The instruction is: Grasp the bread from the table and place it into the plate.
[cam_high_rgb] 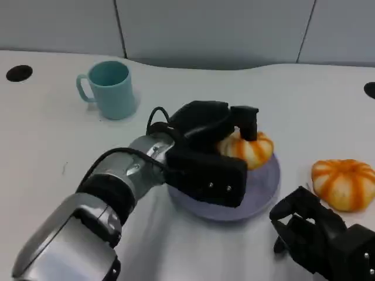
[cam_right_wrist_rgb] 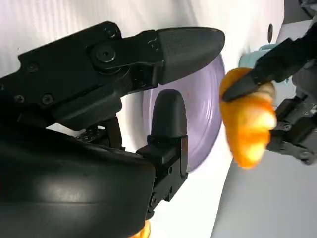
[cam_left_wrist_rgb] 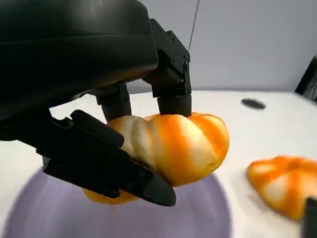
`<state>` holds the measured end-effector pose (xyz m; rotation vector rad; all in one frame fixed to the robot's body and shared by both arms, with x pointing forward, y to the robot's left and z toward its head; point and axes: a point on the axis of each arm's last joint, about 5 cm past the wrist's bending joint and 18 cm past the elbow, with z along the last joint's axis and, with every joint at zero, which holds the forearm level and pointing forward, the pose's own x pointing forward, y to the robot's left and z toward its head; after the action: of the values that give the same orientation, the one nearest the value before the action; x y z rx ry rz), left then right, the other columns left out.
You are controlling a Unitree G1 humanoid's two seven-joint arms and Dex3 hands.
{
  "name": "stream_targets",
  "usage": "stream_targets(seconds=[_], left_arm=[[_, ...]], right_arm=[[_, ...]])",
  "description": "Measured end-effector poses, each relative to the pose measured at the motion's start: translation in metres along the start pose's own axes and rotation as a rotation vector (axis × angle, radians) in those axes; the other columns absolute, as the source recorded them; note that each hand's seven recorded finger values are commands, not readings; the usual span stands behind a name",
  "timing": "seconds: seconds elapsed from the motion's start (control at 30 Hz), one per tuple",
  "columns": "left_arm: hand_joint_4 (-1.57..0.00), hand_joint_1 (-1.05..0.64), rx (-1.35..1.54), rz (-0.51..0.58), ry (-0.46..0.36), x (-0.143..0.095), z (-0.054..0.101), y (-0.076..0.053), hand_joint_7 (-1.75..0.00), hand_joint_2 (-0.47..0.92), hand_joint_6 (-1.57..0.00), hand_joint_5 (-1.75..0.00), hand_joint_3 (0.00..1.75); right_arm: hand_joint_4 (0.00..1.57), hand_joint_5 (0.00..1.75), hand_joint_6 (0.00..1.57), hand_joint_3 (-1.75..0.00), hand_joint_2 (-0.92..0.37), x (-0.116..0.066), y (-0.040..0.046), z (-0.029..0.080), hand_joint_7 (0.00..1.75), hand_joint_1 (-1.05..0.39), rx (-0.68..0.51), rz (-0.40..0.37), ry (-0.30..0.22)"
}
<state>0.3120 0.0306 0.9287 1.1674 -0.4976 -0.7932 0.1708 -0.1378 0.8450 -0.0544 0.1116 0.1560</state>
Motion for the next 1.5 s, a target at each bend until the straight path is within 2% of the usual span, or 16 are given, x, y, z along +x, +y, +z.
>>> stream_targets(seconds=[0.07, 0.13, 0.2, 0.33, 0.4, 0.53, 0.67, 0.77, 0.9, 1.07, 1.23, 1.3, 1.4, 1.43, 1.47, 1.5], left_arm=[[-0.19, -0.62, 0.064, -0.039, 0.015, -0.001, -0.002, -0.001, -0.54, 0.92, -0.32, -0.84, 0.05], [-0.09, -0.7, 0.106, -0.066, 0.021, 0.0, -0.002, -0.001, -0.36, 0.92, -0.26, -0.68, 0.05], [-0.03, -0.76, 0.153, -0.084, 0.016, 0.001, -0.002, 0.001, -0.29, 0.92, -0.22, -0.61, 0.07], [0.0, -0.87, 0.201, -0.093, 0.008, 0.002, -0.002, 0.003, -0.18, 0.92, -0.14, -0.26, 0.14], [0.0, -0.88, 0.215, -0.098, 0.013, 0.002, -0.002, 0.004, -0.17, 0.92, -0.14, -0.23, 0.15], [0.0, -1.03, 0.229, -0.109, 0.023, 0.003, -0.003, 0.008, -0.04, 0.92, -0.01, -0.02, 0.37], [0.0, -1.04, 0.196, -0.158, 0.048, 0.001, -0.007, 0.014, -0.04, 0.92, -0.04, 0.0, 0.37], [-0.03, -1.02, 0.076, -0.098, 0.031, -0.005, -0.014, 0.025, -0.05, 0.92, -0.08, -0.01, 0.34], [-0.13, -0.92, -0.196, 0.019, -0.016, -0.025, -0.03, 0.032, -0.07, 0.92, -0.17, -0.07, 0.28], [-0.36, -0.87, -0.604, 0.131, -0.053, -0.06, -0.049, 0.019, -0.12, 0.92, -0.36, -0.21, 0.23], [-0.55, -0.79, -0.941, 0.356, -0.145, -0.095, -0.059, 0.012, -0.15, 0.92, -0.47, -0.33, 0.25], [-0.62, -0.65, -0.99, 0.402, -0.161, -0.103, -0.06, 0.012, -0.21, 0.92, -0.67, -0.65, 0.18], [-0.62, -0.57, -1.277, 0.527, -0.187, -0.12, -0.061, 0.004, -0.38, 0.92, -0.8, -1.1, 0.18], [-0.58, -0.54, -1.372, 0.561, -0.191, -0.129, -0.061, -0.001, -0.59, 0.92, -0.76, -1.32, 0.2], [-0.55, -0.52, -1.439, 0.584, -0.183, -0.138, -0.061, -0.006, -0.9, 0.92, -0.65, -1.49, 0.21], [-0.54, -0.51, -1.481, 0.601, -0.167, -0.148, -0.06, -0.011, -1.01, 0.92, -0.6, -1.54, 0.22]], right_arm=[[0.6, 1.75, 0.36, -0.32, -0.92, -0.001, 0.0001, 0.0, 1.75, -0.29, 0.003, -0.001, 0.002], [0.59, 1.75, 0.36, -0.32, -0.92, -0.001, 0.0002, -0.001, 1.75, -0.29, 0.004, -0.001, 0.002], [0.58, 1.75, 0.36, -0.32, -0.92, -0.001, 0.0004, -0.001, 1.75, -0.29, 0.003, 0.0, 0.002], [0.58, 1.75, 0.37, -0.32, -0.92, -0.001, 0.0007, -0.001, 1.75, -0.29, 0.004, 0.001, 0.003], [0.58, 1.75, 0.37, -0.32, -0.92, -0.001, 0.0006, -0.001, 1.75, -0.29, 0.004, 0.001, 0.003], [0.59, 1.75, 0.37, -0.32, -0.92, -0.001, 0.0004, -0.001, 1.75, -0.28, 0.007, 0.001, 0.002], [0.59, 1.75, 0.38, -0.32, -0.92, 0.0, -0.001, 0.0, 1.75, -0.3, 0.004, -0.001, 0.0], [0.6, 1.75, 0.39, -0.32, -0.92, 0.0, -0.0015, 0.0, 1.75, -0.29, -0.004, -0.005, -0.001], [0.6, 1.75, 0.38, -0.32, -0.92, 0.0, -0.0025, 0.0, 1.75, -0.29, -0.006, -0.01, -0.002], [0.58, 1.75, 0.38, -0.32, -0.92, 0.0, -0.0047, 0.0, 1.75, -0.29, 0.003, -0.014, -0.002], [0.58, 1.75, 0.39, -0.31, -0.92, -0.001, -0.0052, 0.0, 1.75, -0.29, 0.003, -0.018, 0.005], [0.6, 1.75, 0.39, -0.3, -0.92, -0.002, -0.0051, 0.0, 1.75, -0.28, 0.003, -0.017, 0.007], [0.6, 1.75, 0.39, -0.3, -0.92, -0.002, -0.0045, 0.0, 1.75, -0.28, 0.005, -0.015, 0.006], [0.6, 1.75, 0.39, -0.31, -0.92, -0.002, -0.0046, 0.0, 1.75, -0.28, 0.005, -0.016, 0.008], [0.6, 1.75, 0.38, -0.31, -0.92, -0.003, -0.0048, -0.001, 1.75, -0.28, 0.006, -0.018, 0.011], [0.6, 1.75, 0.38, -0.31, -0.92, -0.004, -0.005, -0.001, 1.75, -0.28, 0.006, -0.019, 0.014]])
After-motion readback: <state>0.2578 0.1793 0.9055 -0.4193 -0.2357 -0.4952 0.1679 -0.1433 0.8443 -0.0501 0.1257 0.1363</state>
